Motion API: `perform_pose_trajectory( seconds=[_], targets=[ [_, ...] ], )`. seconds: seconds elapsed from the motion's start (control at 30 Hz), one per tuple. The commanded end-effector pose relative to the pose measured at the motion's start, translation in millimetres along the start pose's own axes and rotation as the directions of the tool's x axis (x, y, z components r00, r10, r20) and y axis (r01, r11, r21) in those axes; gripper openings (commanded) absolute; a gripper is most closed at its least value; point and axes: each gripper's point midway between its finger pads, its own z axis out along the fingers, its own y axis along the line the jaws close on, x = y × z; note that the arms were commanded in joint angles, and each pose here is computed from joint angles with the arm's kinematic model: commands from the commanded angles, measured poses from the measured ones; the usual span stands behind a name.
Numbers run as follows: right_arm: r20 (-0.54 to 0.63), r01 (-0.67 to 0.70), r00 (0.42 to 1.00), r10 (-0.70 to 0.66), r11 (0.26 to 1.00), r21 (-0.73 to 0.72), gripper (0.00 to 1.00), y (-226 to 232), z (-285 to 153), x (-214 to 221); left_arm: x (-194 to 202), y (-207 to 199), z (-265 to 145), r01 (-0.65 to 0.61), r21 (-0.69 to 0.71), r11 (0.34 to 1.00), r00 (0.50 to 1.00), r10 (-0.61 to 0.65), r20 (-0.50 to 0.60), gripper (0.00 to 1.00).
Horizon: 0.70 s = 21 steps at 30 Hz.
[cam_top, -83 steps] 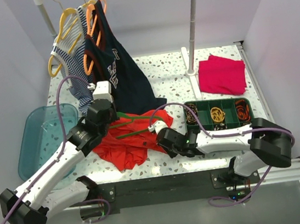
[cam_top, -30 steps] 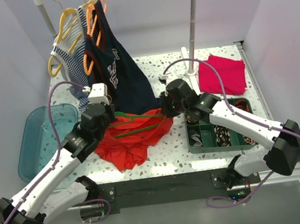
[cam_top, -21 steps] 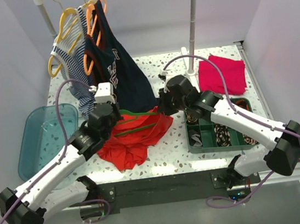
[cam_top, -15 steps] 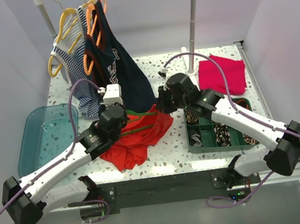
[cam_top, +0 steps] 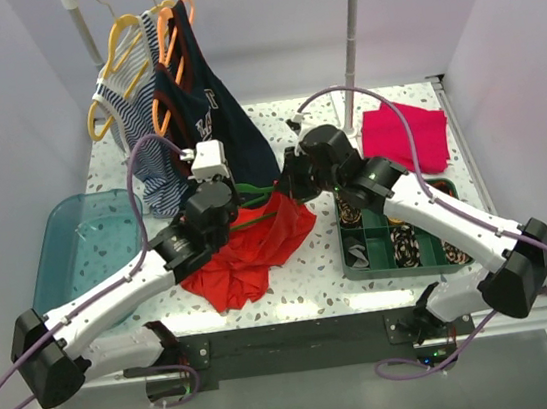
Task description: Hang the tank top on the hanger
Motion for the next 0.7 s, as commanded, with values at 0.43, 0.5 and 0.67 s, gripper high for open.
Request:
perform_pose_trajectory(
  seconds=[0.43, 0.5, 0.67],
  targets=[
    [0.285, 0.529, 0.823, -0.491, 0.846, -0.071, 0.82, 29, -86, -78, -99, -52, -34, -0.020, 0.301, 0.953, 0.994, -0.012, 0.105, 0.00],
    [0.311, 0.597, 0.782, -0.540, 0.792, -0.128, 0.81, 36, -95, -73, -110, -54, -42, -0.028, 0.332, 0.943, 0.993, -0.011, 0.115, 0.00],
    [0.304, 0.679, 0.733, -0.609, 0.683, -0.269, 0.80, 45, -101, -65, -132, -61, -65, -0.060, 0.426, 0.903, 0.991, 0.004, 0.130, 0.00]
  ],
)
